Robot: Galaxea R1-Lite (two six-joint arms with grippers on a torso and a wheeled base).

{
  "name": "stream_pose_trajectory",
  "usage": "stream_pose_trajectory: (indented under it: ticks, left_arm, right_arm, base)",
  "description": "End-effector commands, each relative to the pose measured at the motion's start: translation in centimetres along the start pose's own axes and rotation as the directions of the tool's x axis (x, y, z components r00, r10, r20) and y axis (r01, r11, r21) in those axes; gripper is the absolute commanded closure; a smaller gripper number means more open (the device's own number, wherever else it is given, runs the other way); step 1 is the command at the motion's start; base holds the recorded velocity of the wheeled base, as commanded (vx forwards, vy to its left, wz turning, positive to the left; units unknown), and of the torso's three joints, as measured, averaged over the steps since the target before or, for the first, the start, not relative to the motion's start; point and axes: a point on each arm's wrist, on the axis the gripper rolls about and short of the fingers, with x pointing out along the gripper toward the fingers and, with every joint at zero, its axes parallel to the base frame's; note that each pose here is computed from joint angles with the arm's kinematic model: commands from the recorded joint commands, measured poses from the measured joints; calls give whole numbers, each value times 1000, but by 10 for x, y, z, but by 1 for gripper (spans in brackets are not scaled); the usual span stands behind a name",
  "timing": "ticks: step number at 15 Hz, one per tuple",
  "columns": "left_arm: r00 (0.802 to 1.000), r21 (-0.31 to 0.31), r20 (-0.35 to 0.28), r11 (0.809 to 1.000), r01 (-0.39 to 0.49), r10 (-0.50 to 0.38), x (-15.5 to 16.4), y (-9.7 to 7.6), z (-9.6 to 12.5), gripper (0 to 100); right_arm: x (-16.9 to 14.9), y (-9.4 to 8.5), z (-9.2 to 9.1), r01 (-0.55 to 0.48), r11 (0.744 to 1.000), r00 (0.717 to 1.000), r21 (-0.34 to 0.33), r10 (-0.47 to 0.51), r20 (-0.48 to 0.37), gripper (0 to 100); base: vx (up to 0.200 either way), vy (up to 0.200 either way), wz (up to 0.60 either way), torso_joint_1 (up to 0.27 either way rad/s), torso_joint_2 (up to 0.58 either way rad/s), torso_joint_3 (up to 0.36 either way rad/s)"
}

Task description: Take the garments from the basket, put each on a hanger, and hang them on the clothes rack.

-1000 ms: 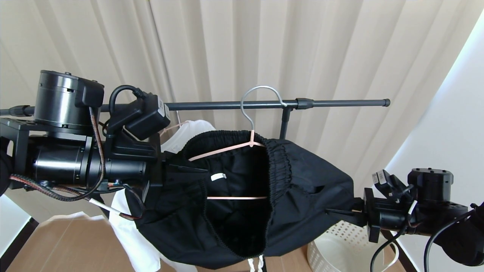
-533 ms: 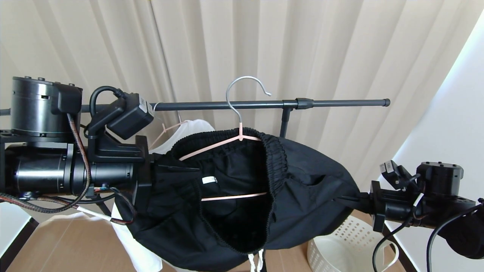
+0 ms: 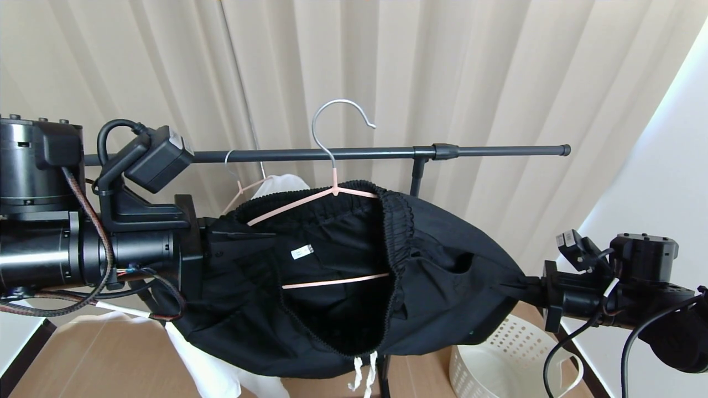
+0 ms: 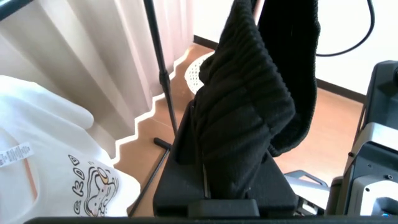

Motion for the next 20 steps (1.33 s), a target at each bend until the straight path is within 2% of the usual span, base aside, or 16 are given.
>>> stream_pose_trajectory:
  ticks: [1,7,12,13,15,17,18,19,20]
  left_arm:
    - [1000,0,5,1000,-10,10,-3,1,1,100]
    - [1000,2,12,1000,-23,23,-6,2,2,100]
    - [999,-30,31,999,-29,30,-5,3,5,100]
    - [999,-48,35,998,-31,33,-5,4,5,100]
    - [999,-79,32,996,-30,32,-4,3,5,100]
    - [998,-97,23,994,-53,55,-4,4,4,100]
    - [997,-103,19,992,-69,71,-4,4,4,100]
    - [995,-120,5,988,-101,103,-3,4,4,100]
    - [993,-136,-6,984,-115,115,-1,5,2,100]
  right_arm:
    - [2,-2,-4,14,1000,1000,19,-13,-11,100]
    - [3,-3,-5,19,999,1000,36,-19,-16,100]
    - [0,9,-6,11,1000,1000,21,-10,-27,100]
    - [0,10,-7,8,1000,1000,-1,-8,-29,0]
    - [-1,20,-8,-10,995,999,-99,7,-36,0]
    - [-5,30,-7,-22,976,999,-215,14,-39,0]
    - [-4,34,-3,-33,972,999,-234,26,-34,0]
    - [-3,45,9,-52,963,999,-265,49,-18,0]
    - [-4,50,16,-50,963,999,-265,51,-5,0]
  base:
    - [0,0,0,0,0,0]
    - [0,0,0,0,0,0]
    - [0,0,0,0,0,0]
    - [0,0,0,0,0,0]
    - [0,0,0,0,0,0]
    - [0,0,0,0,0,0]
    - [0,0,0,0,0,0]
    - [0,0,0,0,0,0]
    - [0,0,0,0,0,0]
